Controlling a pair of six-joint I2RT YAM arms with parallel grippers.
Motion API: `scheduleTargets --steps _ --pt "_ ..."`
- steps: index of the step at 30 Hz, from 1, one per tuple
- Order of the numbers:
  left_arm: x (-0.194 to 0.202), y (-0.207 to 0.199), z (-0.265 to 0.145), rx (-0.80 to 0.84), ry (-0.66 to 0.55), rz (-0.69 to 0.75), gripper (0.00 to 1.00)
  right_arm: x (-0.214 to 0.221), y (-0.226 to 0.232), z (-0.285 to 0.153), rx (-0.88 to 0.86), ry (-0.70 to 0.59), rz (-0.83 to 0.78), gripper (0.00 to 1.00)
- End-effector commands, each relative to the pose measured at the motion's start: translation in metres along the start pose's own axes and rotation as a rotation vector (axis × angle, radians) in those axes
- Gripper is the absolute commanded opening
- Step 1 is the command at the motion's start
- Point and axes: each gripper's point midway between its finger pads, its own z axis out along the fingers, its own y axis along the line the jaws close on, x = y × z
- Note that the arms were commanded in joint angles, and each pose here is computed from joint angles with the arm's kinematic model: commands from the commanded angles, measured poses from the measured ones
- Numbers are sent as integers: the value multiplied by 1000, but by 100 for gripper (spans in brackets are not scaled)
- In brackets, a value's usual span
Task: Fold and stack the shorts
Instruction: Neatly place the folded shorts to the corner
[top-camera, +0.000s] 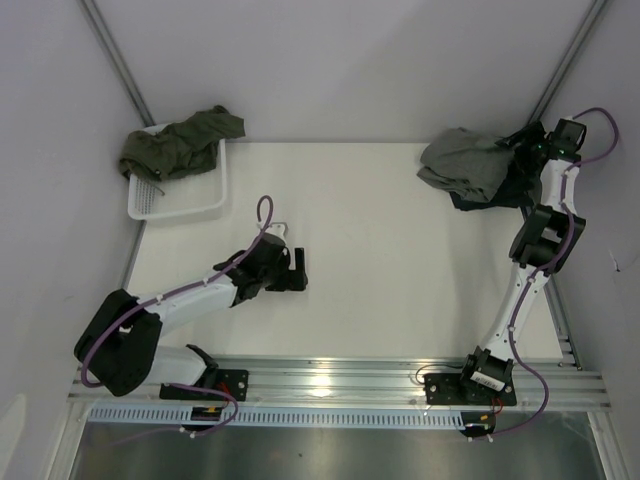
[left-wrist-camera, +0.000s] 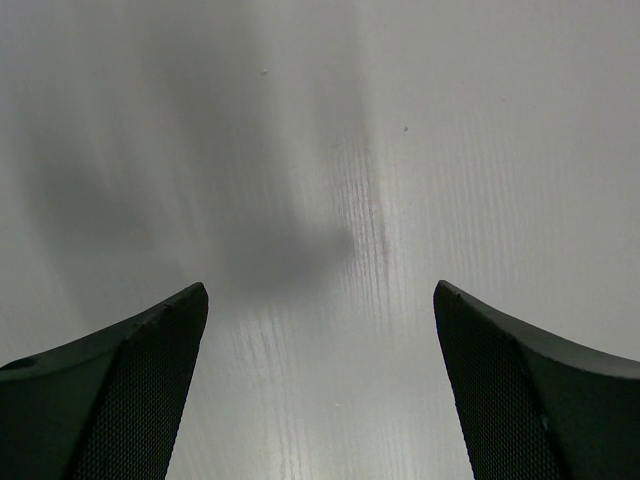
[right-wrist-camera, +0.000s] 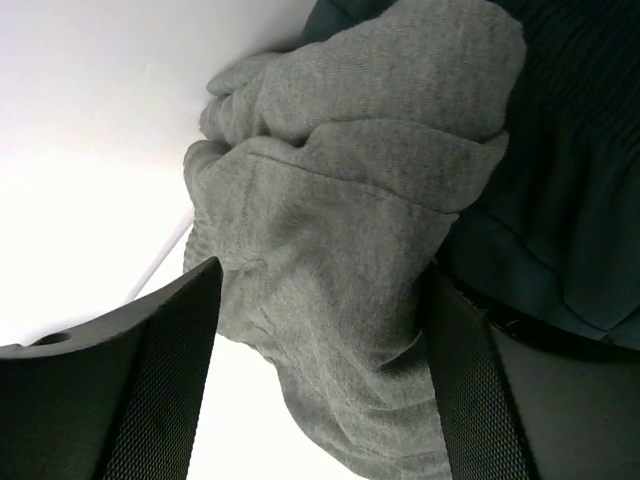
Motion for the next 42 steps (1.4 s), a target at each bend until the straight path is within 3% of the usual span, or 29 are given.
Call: scheduleTargets --steps 1,10,20,25,28,29,30,36,42 --pt "-16 -12 -2 37 -28 19 95 -39 -18 -24 1 -78 29 79" --pt "-19 -18 -6 56 -42 24 95 -11 -30 -46 128 -33 -13 78" --pt "-19 -22 -9 79 -53 36 96 21 -27 -36 132 12 -41 67" --pt "-17 -25 -8 96 -47 39 96 24 -20 -25 72 29 -22 50" --pt "-17 -25 -7 95 -46 40 96 30 -15 -24 50 68 2 21" --pt "-17 -25 -7 94 -47 40 95 29 -10 -23 45 68 -1 7" --pt "-17 -25 -7 93 -45 40 95 30 -14 -24 75 72 1 0" --pt "-15 -24 -6 90 -38 43 96 2 -7 -37 192 1 -88 0" --pt "-15 -25 -5 90 -32 46 96 -22 -30 -53 324 -63 -136 0"
